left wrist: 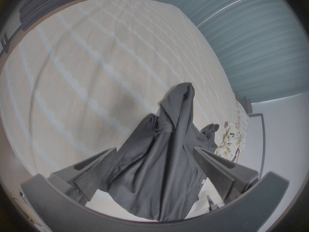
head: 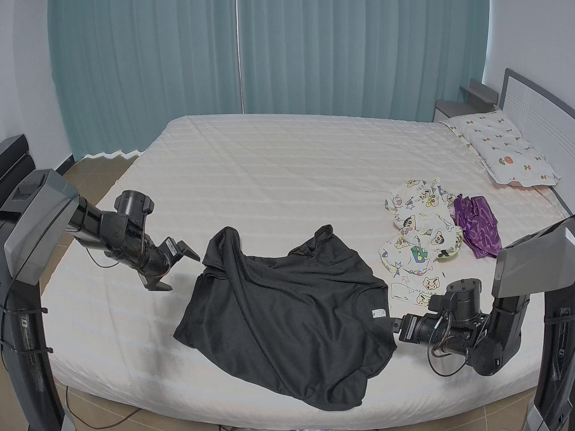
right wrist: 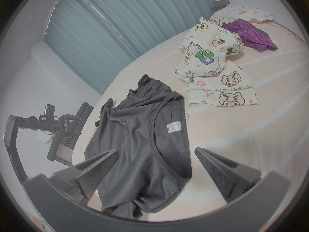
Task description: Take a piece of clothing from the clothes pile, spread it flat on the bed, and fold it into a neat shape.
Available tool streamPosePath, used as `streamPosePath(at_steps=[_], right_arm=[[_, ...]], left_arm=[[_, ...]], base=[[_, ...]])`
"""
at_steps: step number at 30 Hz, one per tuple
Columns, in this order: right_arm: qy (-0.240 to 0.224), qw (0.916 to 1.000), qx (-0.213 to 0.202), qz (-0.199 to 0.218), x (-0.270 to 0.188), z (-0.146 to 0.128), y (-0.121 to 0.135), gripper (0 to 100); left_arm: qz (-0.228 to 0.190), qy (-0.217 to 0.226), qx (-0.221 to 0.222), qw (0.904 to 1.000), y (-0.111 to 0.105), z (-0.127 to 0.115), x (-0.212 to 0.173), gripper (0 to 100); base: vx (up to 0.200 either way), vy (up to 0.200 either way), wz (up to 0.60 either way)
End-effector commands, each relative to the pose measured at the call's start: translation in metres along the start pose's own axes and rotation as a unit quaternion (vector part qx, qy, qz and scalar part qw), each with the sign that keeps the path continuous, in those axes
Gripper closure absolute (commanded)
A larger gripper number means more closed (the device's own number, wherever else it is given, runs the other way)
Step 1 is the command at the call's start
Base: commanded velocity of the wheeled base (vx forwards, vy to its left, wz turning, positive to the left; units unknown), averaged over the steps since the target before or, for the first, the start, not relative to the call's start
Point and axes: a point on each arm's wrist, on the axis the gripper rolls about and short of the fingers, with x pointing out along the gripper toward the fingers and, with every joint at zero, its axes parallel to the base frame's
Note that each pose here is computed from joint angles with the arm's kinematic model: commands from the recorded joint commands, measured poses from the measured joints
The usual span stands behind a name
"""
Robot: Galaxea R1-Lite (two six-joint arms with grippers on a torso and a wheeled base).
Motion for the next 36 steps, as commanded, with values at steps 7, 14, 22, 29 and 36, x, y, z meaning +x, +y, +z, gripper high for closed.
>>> streamPosePath(at_steps=[7, 14, 22, 29, 36], right_arm=[[0.042, 0.9991, 0.001, -0.009, -0.035, -0.033, 0.004, 0], [0.039, 0.9991, 0.012, -0.014, -0.029, -0.04, 0.005, 0], [0.037, 0.9992, 0.01, -0.009, -0.025, -0.041, 0.005, 0], [0.032, 0.9994, 0.01, -0.004, -0.021, -0.039, 0.007, 0], [0.032, 0.9995, 0.003, -0.009, -0.002, -0.045, 0.006, 0]], left_arm=[[0.052, -0.048, 0.077, 0.9946, 0.057, -0.125, -0.001, 0], [0.081, -0.075, 0.085, 0.9903, 0.063, -0.131, 0.014, 0], [0.092, -0.104, 0.092, 0.9861, 0.057, -0.125, 0.031, 0], [0.093, -0.123, 0.095, 0.9834, 0.05, -0.116, 0.045, 100], [0.107, -0.118, 0.093, 0.9829, 0.051, -0.117, 0.043, 100]], base=[[0.0, 0.0, 0.0], [0.0, 0.0, 0.0], [0.0, 0.0, 0.0], [0.0, 0.0, 0.0], [0.0, 0.0, 0.0]])
